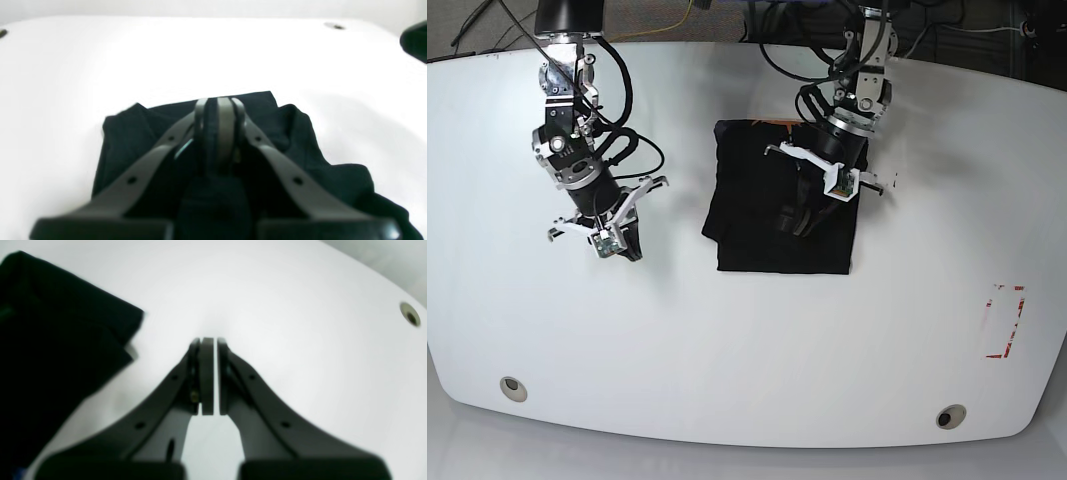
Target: Layout the t-shirt on the table in an organized manner, then fold the t-shirt properly
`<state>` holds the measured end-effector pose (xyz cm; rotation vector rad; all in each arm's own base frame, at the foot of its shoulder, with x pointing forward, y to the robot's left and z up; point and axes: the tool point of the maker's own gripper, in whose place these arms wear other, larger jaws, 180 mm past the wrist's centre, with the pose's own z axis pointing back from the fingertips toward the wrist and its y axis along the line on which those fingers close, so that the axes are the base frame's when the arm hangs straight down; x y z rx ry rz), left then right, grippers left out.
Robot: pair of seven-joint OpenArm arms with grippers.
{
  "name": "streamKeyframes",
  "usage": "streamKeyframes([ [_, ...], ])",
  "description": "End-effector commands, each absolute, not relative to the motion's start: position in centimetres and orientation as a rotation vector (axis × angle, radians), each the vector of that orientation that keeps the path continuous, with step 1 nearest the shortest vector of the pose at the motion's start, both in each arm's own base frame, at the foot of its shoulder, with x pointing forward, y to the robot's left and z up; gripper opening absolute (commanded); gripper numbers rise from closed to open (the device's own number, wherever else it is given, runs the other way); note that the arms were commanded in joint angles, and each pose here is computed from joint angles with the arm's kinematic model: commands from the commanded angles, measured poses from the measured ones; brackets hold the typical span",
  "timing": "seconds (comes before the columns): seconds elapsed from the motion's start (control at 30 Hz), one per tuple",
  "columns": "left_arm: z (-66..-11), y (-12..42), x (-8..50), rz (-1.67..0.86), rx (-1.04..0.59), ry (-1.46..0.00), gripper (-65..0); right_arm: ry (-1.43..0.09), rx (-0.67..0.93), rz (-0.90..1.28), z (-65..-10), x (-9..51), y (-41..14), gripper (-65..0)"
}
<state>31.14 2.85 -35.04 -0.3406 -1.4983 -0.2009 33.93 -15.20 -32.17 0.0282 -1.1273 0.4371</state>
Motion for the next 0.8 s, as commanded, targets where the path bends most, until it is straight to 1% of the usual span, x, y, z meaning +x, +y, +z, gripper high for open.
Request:
streamKeyframes([
  [0.0, -33.5, 2.9, 31.7, -0.187, -0.347, -1.558, -61.5, -1.181, 0.020, 0.448, -30.6, 34.6, -15.3, -63.1],
  [0.13, -35.2, 2.7, 31.6, -0.183, -0.354, -1.514, -61.5, -1.178, 0.021, 0.448, -30.7, 34.5, -15.3, -63.1],
  [0.37, -35.6, 2.4, 32.6, -0.191, -0.357, -1.507, -61.4, -1.175, 0.021, 0.447, -30.8, 34.4, -15.3, -63.1],
  [0.53, -37.2, 0.9, 32.4, -0.298, -0.333, -1.419, -59.9, -1.166, 0.025, 0.446, -31.1, 34.1, -15.3, -63.1],
  [0.63, -37.2, 0.5, 33.2, -0.342, -0.310, -1.398, -58.8, -1.163, 0.025, 0.446, -31.2, 34.0, -15.3, -63.1],
  [0.77, -37.5, -0.3, 33.2, -0.339, -0.321, -1.382, -58.8, -1.162, 0.027, 0.445, -31.3, 34.0, -15.3, -63.1],
])
